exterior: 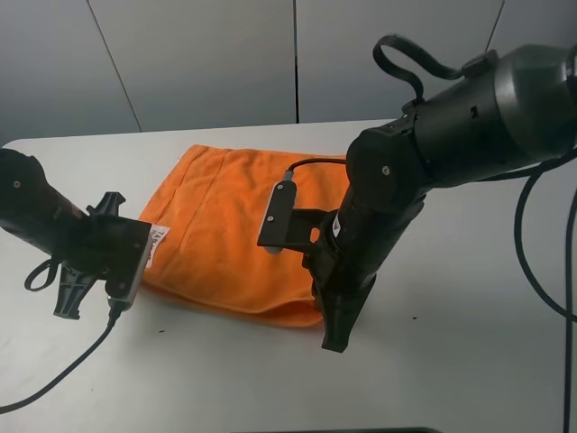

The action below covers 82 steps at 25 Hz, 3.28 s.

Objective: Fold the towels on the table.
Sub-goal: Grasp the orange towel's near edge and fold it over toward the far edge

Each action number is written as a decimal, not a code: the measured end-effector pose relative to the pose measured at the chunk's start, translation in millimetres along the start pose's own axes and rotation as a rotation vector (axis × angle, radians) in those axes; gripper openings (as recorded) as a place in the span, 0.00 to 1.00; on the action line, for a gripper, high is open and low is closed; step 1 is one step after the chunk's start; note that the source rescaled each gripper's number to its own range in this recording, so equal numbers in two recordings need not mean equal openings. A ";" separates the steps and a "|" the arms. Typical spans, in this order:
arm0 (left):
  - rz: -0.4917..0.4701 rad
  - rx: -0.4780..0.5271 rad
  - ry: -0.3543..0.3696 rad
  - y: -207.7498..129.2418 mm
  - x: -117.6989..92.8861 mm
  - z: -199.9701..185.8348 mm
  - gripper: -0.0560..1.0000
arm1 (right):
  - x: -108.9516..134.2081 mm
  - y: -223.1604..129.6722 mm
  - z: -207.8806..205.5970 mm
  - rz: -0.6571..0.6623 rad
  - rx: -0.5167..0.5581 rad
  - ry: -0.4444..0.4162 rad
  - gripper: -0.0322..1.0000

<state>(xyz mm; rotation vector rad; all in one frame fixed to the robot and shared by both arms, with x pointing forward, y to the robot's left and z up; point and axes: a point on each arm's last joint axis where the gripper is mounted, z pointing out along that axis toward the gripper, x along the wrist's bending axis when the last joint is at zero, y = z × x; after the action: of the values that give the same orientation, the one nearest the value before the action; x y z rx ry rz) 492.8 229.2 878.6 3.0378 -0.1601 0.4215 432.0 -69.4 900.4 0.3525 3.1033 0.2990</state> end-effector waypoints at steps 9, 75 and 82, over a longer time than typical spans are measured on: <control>-0.054 -0.036 0.140 2.6 8.5 -46.8 0.05 | -3.4 4.1 -14.6 -0.002 -0.033 -0.050 0.03; -0.201 0.175 0.565 -5.6 110.3 -36.2 0.05 | -110.6 39.8 -67.9 0.048 -0.153 -0.506 0.03; -0.176 0.158 0.590 -1.1 127.2 -24.0 0.05 | -115.3 38.3 -50.8 0.050 -0.107 -0.506 0.03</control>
<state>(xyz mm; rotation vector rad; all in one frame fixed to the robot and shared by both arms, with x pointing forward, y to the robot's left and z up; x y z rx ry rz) 608.3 220.5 936.6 2.8777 0.1803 1.3278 551.6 -67.9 955.5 0.4263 2.5760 0.3158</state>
